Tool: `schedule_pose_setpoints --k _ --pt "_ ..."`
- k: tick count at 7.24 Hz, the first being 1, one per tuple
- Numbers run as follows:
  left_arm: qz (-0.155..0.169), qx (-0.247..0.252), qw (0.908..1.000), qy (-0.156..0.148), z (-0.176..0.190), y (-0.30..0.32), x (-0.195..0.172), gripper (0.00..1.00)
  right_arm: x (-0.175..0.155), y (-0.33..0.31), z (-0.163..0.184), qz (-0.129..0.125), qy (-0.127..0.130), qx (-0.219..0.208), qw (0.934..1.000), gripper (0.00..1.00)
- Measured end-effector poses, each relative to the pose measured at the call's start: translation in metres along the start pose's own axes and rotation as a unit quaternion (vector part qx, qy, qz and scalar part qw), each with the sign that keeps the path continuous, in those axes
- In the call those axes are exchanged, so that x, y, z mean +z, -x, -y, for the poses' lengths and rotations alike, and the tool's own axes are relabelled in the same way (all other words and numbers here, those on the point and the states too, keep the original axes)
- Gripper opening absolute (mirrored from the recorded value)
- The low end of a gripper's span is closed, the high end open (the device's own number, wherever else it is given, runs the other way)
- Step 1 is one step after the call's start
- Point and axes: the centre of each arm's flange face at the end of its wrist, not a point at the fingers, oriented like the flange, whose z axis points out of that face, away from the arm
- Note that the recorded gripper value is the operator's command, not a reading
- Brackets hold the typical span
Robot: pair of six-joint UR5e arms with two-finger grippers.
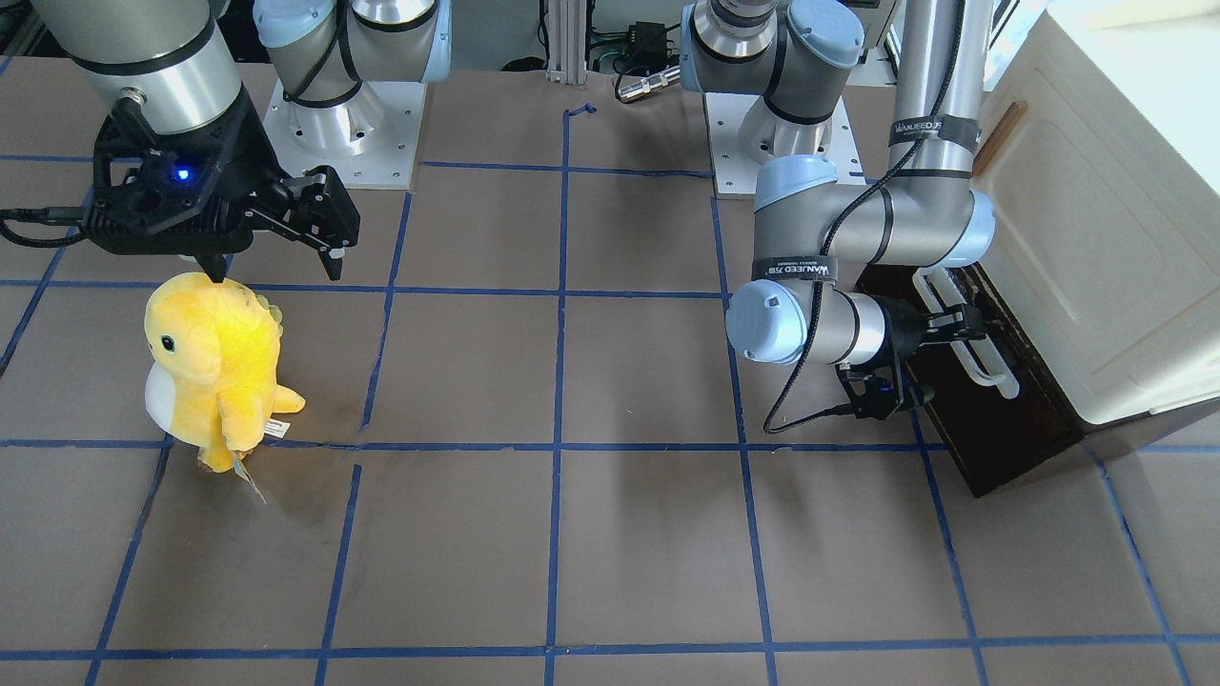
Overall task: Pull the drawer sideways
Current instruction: 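Hold the white handle with the left gripper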
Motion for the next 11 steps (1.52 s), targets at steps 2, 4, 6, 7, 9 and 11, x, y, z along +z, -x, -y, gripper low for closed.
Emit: schedule_pose_setpoints --k 2,4,6,7,9,11 --pt "-0.001 0.004 1.0 0.001 0.0029 0.0013 -0.0001 0.6 0.0 0.0 0.0 0.0 0.0 0.0 1.0 1.0" --pt "-0.002 0.008 1.0 0.003 0.0039 0.0014 -0.0013 0.59 0.0 0.0 0.0 0.0 0.0 0.0 1.0 1.0" --pt "0.0 0.01 0.9999 0.003 0.0026 0.0011 -0.0013 0.58 0.0 0.0 0.0 0.0 0.0 0.0 1.0 1.0" --pt "0.0 0.012 0.9999 0.004 0.0025 0.001 -0.0012 0.56 0.0 0.0 0.0 0.0 0.0 0.0 1.0 1.0" --pt "0.0 0.012 0.9999 0.004 0.0025 0.0009 -0.0012 0.44 0.0 0.0 0.0 0.0 0.0 0.001 1.0 1.0" --pt "0.0 0.014 0.9999 0.004 0.0024 0.0008 -0.0011 0.42 0.0 0.0 0.0 0.0 0.0 0.001 1.0 1.0"
